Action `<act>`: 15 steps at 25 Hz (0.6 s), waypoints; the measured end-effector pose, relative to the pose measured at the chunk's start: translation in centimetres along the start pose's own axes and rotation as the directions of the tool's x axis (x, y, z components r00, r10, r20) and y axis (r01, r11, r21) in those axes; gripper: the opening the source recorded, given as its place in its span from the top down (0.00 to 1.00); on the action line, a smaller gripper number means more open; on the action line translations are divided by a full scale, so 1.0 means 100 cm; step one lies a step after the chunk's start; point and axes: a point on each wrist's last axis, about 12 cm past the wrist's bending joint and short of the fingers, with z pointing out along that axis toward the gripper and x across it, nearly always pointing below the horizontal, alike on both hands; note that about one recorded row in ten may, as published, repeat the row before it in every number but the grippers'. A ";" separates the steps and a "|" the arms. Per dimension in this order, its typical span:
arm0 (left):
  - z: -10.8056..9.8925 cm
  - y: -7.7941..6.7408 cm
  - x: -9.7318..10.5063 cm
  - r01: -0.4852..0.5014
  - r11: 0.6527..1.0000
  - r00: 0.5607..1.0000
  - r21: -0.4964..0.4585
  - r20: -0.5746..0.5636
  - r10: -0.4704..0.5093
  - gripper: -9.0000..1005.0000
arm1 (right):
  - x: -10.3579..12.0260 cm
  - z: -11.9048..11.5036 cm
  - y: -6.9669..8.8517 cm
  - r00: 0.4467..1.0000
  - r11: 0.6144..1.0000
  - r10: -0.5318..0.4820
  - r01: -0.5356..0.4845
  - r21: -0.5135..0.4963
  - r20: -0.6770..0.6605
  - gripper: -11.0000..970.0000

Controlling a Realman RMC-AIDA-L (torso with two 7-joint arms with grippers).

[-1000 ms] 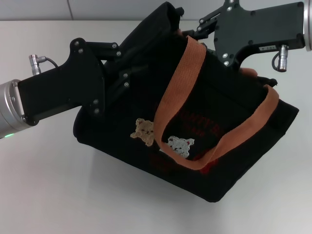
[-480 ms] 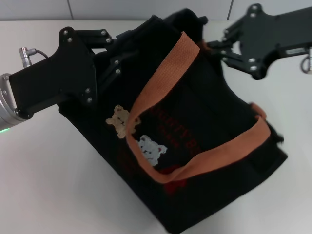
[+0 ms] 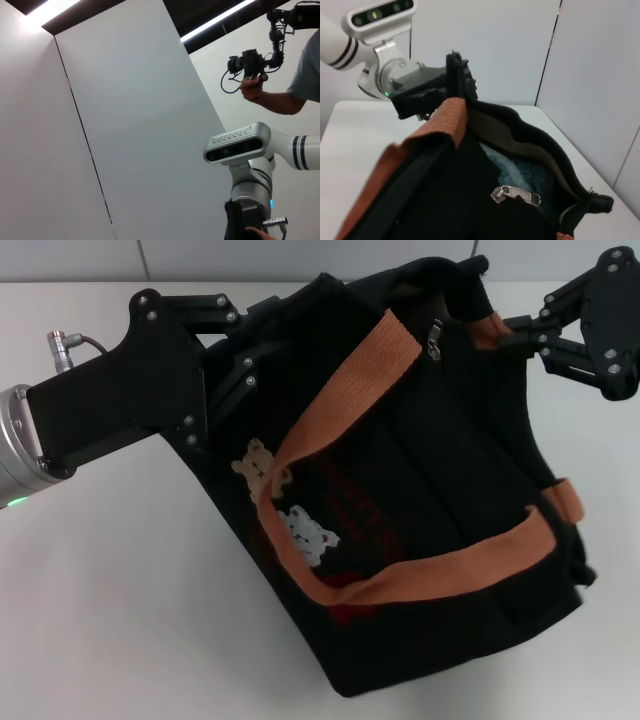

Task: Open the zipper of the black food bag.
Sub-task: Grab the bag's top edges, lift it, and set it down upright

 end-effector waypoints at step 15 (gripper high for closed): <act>-0.001 -0.001 0.000 -0.005 1.000 1.000 -0.003 0.004 0.005 0.85 | -0.012 0.004 0.003 0.999 1.000 -0.014 0.013 0.005 0.032 0.69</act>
